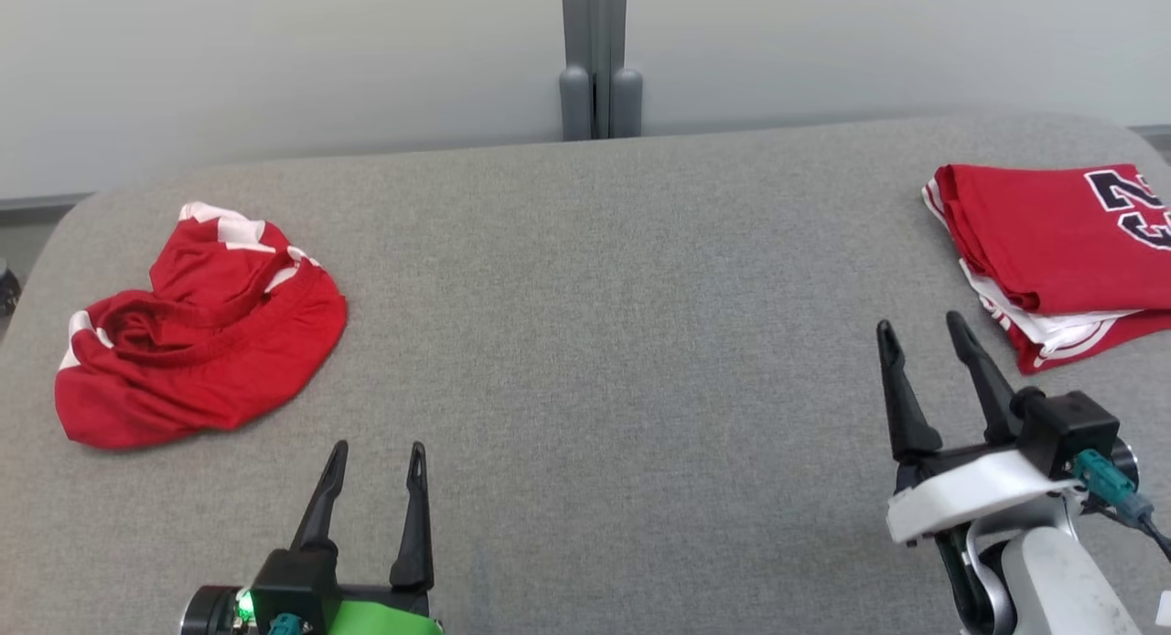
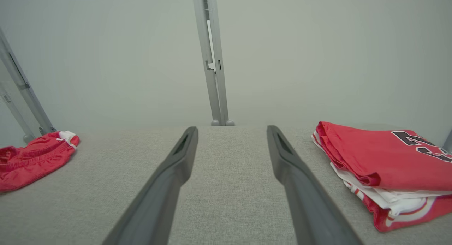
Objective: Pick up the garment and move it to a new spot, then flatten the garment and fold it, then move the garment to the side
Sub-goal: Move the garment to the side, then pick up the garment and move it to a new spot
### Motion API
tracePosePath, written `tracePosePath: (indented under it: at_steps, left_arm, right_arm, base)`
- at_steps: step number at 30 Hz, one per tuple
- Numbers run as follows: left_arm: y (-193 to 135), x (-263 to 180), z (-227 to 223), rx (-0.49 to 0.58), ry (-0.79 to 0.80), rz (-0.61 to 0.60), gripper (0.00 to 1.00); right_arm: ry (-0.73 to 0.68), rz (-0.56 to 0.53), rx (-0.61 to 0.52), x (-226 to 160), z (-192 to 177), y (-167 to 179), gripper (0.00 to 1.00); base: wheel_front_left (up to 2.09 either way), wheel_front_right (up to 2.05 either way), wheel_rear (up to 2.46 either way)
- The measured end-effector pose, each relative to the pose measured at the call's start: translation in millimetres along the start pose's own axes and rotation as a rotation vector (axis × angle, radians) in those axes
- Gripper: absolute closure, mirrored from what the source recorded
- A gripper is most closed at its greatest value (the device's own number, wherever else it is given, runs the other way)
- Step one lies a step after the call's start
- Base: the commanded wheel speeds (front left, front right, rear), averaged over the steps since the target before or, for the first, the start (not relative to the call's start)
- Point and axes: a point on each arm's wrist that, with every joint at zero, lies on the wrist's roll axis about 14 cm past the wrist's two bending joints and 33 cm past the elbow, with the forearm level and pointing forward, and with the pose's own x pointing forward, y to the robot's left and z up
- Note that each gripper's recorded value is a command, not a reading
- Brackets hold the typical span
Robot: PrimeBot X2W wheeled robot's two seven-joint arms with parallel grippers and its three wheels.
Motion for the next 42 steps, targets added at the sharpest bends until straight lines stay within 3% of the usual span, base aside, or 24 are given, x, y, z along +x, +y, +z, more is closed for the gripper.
tracePosePath:
  at_steps: [15, 22, 42]
  left_arm:
    - [11, -47, 24, -0.001, -0.083, 0.071, 0.0]
    - [14, -54, 30, 0.016, -0.104, 0.082, 0.0]
    - [14, -59, 29, 0.04, -0.105, 0.076, 0.0]
  right_arm:
    - [0.014, -0.019, 0.039, -73, -3, 11, 0.0]
    - [0.029, 0.044, 0.022, -75, -6, 29, 0.0]
    - [0.026, 0.057, 0.021, -74, -6, 35, 0.0]
  base:
    - [0.0, 0.0, 0.0]
    - [0.0, 0.0, 0.0]
    - [0.0, 0.0, 0.0]
